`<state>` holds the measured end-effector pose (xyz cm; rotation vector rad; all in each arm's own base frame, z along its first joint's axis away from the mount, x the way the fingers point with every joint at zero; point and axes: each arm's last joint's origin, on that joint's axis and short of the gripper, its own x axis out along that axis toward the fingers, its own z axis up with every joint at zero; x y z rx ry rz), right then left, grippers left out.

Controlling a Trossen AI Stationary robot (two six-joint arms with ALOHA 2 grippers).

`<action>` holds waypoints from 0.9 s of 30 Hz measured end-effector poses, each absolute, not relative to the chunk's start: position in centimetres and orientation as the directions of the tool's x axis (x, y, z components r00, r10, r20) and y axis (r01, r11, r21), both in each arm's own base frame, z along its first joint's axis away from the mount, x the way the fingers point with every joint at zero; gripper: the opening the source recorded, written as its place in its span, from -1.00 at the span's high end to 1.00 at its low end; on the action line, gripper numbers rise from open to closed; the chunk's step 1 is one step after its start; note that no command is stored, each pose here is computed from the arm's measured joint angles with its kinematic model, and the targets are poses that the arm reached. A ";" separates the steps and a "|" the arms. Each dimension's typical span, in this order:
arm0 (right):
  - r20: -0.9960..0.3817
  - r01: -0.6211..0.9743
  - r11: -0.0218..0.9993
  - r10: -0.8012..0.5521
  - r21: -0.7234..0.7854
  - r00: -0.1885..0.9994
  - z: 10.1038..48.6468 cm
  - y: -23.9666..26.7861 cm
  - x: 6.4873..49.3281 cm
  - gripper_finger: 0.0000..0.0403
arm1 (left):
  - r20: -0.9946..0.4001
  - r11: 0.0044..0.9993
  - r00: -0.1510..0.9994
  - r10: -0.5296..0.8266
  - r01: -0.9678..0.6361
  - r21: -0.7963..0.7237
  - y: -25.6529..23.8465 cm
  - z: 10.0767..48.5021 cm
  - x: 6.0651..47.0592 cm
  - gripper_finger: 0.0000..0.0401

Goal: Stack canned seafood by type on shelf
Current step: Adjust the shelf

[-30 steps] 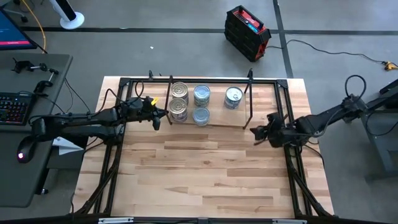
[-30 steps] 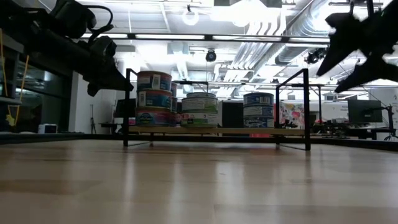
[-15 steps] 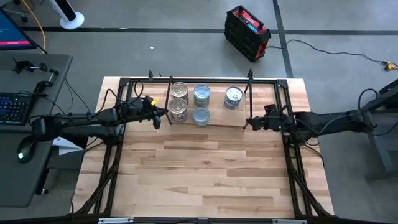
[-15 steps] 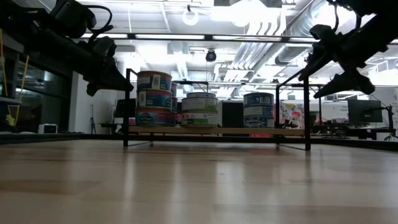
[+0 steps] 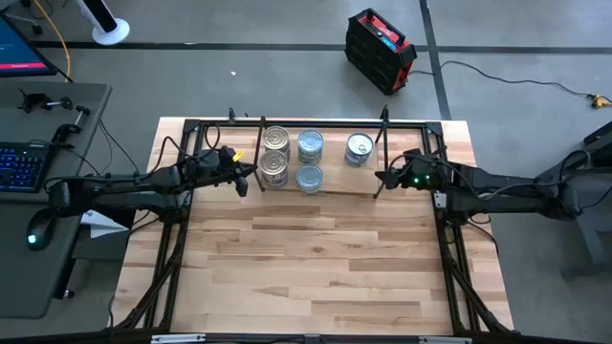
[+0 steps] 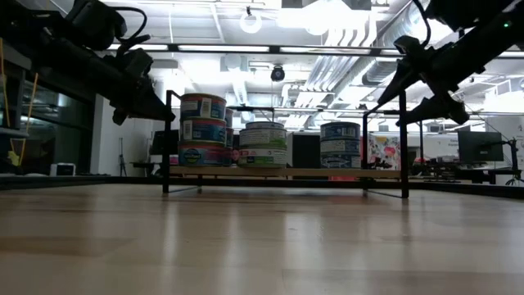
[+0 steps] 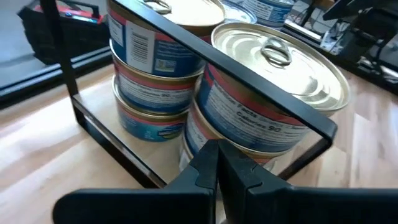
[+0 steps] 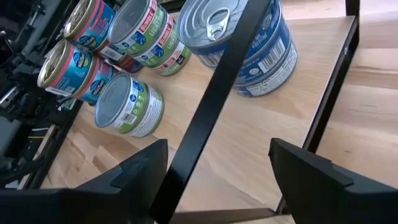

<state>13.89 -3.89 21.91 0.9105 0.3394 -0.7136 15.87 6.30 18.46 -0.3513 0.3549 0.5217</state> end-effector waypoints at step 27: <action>-0.498 0.665 0.404 -0.449 0.628 0.742 20.7 -8.1 17.5 -0.33 | -0.410 0.792 0.752 0.516 -0.601 -0.105 8.1 18.5 15.0 1.00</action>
